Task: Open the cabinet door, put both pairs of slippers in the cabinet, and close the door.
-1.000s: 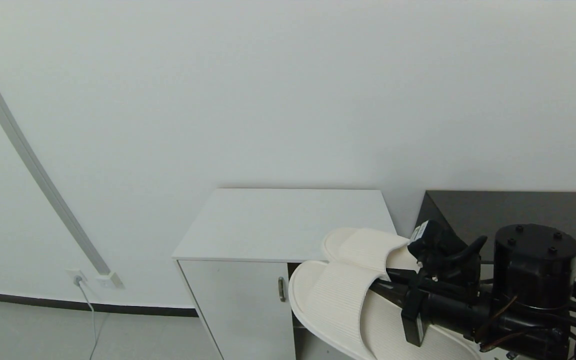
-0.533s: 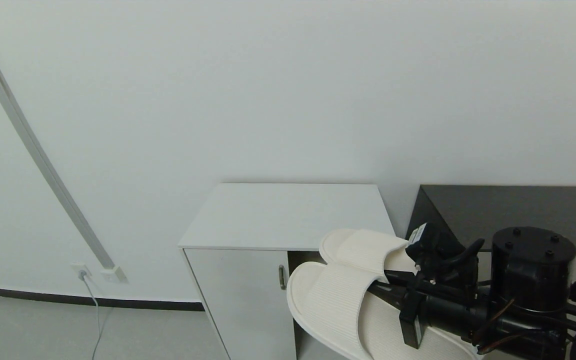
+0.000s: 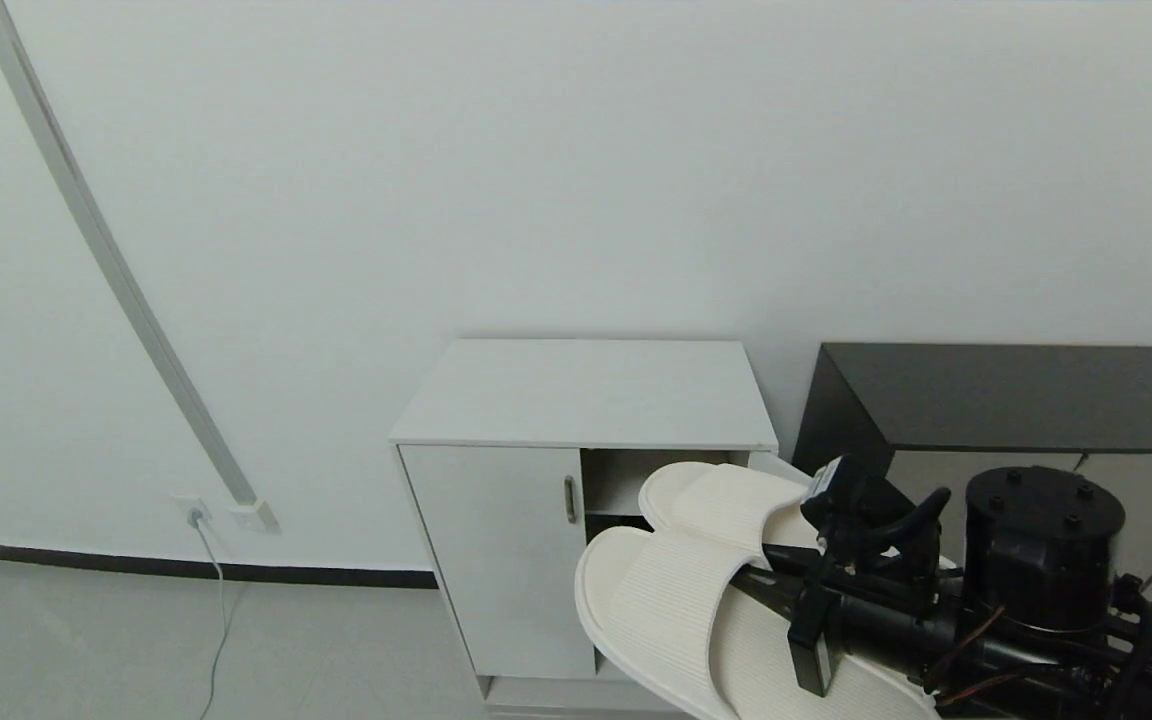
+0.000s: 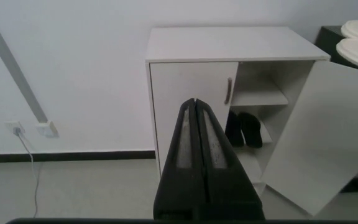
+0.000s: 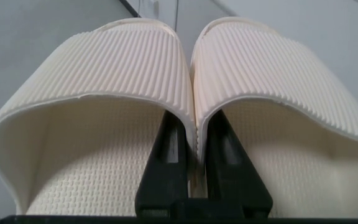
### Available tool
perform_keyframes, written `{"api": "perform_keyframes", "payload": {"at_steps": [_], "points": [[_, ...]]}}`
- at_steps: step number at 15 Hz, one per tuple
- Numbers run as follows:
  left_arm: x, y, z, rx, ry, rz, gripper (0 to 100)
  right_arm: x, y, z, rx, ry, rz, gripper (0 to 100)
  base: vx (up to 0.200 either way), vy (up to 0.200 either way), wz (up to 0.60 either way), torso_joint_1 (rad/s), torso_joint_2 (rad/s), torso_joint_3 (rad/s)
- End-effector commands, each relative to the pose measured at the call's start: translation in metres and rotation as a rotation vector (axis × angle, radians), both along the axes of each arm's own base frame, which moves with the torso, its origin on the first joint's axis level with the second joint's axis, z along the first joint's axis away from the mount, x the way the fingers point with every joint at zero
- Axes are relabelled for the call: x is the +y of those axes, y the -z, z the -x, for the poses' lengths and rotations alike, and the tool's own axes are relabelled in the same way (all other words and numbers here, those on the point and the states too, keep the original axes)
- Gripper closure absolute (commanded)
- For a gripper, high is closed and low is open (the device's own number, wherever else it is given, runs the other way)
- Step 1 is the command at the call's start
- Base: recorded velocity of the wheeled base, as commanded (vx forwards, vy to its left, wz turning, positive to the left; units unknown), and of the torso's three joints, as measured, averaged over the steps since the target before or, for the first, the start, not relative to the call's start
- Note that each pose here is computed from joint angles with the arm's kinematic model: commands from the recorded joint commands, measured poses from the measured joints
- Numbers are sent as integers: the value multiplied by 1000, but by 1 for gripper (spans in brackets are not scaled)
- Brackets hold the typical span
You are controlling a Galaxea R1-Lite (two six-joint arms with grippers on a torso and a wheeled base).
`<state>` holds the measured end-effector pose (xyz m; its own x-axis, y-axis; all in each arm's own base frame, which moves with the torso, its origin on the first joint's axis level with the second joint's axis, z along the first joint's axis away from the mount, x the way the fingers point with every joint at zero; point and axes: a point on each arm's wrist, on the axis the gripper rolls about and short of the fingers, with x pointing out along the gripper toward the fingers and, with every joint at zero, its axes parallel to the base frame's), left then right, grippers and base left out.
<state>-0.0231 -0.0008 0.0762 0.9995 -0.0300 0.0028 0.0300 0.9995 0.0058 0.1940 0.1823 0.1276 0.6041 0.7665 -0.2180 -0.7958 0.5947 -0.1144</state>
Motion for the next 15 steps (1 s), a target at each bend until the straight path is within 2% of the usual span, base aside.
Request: {"api": "perform_keyframes", "payload": {"at_steps": [1,2,10,15], "points": [[0,0,0,1,-1,0,100,0,2,0,5,0,5,100,0,0,0,0,0,0],[0,0,0,1,-1,0,100,0,1,0,2,0,2,100,0,0,0,0,0,0],[0,0,0,1,1,0,100,0,2,0,-8,-1,-5,100,200,0,0,8,2,2],[0,0,0,1,-1,1,100,0,3,1,-6,-6,-1,100,0,0,0,0,0,0]]}}
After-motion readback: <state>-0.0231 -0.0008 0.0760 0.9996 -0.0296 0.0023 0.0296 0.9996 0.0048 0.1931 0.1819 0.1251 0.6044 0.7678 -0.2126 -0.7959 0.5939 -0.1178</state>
